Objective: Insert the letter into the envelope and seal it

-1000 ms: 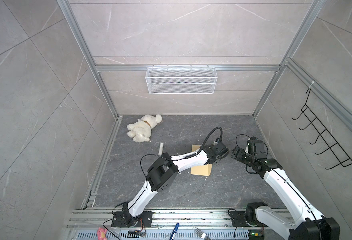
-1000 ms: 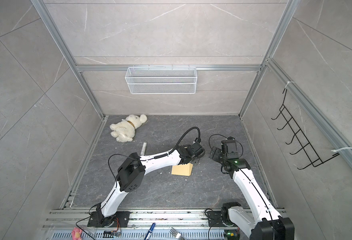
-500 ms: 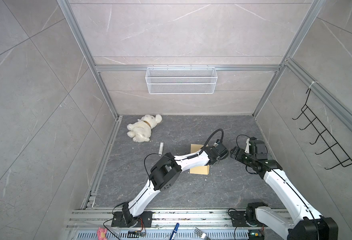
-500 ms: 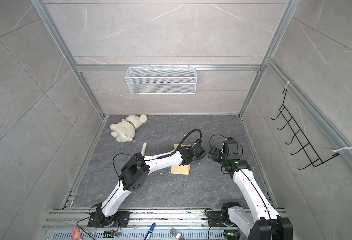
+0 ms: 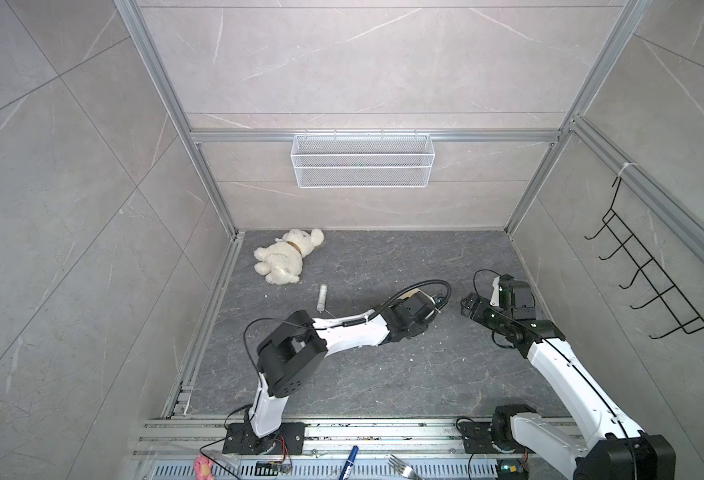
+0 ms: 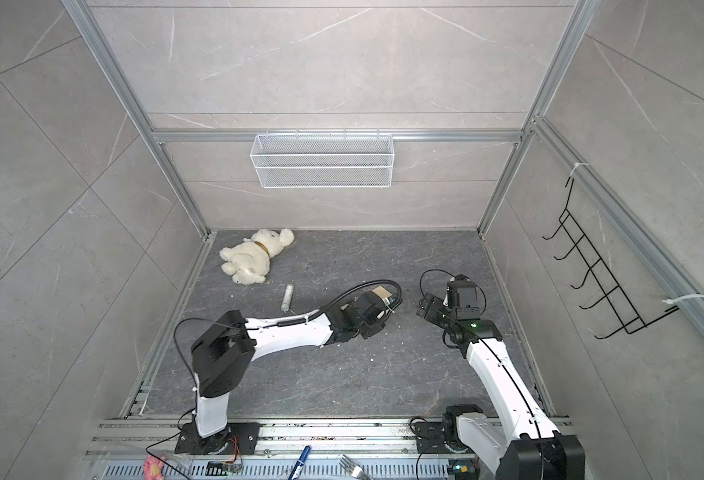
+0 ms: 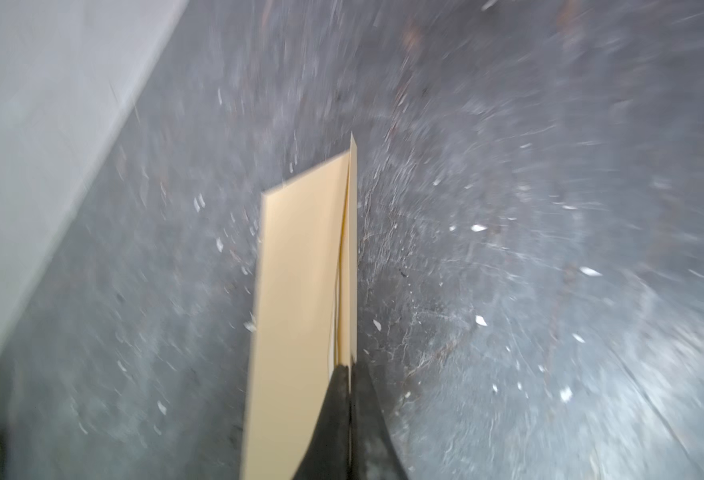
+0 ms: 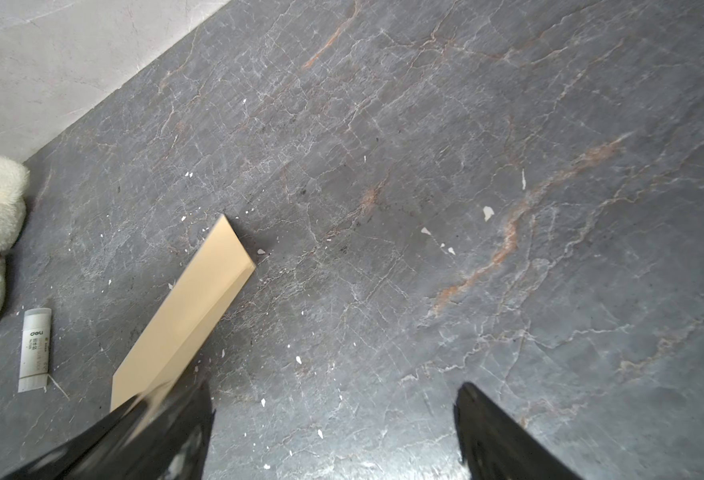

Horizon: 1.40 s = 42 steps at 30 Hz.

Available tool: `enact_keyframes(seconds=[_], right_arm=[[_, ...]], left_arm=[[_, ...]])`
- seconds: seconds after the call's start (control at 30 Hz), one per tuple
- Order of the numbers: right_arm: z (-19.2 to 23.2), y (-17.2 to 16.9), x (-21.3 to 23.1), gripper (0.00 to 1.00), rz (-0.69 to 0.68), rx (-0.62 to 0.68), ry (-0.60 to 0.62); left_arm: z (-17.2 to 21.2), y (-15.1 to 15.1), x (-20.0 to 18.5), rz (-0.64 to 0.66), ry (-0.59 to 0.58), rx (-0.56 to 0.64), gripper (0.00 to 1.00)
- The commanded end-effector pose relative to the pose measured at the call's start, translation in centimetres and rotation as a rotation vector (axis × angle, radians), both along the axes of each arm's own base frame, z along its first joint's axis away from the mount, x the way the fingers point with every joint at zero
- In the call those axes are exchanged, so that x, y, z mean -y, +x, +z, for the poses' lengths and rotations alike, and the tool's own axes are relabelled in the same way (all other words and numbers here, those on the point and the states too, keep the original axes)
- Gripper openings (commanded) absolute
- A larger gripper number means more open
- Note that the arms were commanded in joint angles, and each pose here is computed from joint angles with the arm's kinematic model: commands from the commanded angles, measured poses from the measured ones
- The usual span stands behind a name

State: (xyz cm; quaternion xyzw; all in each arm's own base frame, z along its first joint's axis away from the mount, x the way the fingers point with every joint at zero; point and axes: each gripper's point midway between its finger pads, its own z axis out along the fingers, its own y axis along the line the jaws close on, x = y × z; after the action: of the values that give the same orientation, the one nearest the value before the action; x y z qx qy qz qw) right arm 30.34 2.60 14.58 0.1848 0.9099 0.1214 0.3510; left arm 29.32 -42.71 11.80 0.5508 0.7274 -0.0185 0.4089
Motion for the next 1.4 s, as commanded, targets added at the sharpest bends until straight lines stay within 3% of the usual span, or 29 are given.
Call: enact_keyframes(seconds=[0.0,0.27,0.53,1.03,1.17,1.23,1.27,1.37], right_arm=[[0.0,-0.2,0.0,0.92,0.011,0.009,0.003],[-0.1,-0.6,0.0,0.92,0.020,0.008,-0.002],[-0.4,-0.7,-0.3,0.92,0.036,0.001,0.008],[-1.2,-0.6,-1.0,0.92,0.070,-0.015,0.024],[-1.2,-0.5,-1.2,0.93,0.083,-0.015,0.029],[-0.9,-0.5,-1.4,0.94,0.099,-0.007,0.036],[-0.8,-0.5,-1.6,0.95,0.107,-0.001,0.039],[-0.2,-0.5,-2.0,0.96,0.132,0.029,0.051]], left_arm=[[5.4,-0.2,1.0,-0.312,-0.050,0.225,0.00],[2.9,0.2,-1.0,-0.437,0.007,0.314,0.00],[-1.2,-1.7,-2.1,-0.525,0.048,0.298,0.00],[-4.4,-3.3,-3.9,-0.524,0.037,0.274,0.01],[-2.9,-3.0,-4.1,-0.467,-0.020,0.290,0.27],[-0.2,-3.1,-4.0,-0.424,-0.120,0.308,0.58],[1.1,-3.2,-3.9,-0.403,-0.174,0.308,0.66],[5.2,-3.1,-3.9,-0.307,-0.322,0.227,0.72]])
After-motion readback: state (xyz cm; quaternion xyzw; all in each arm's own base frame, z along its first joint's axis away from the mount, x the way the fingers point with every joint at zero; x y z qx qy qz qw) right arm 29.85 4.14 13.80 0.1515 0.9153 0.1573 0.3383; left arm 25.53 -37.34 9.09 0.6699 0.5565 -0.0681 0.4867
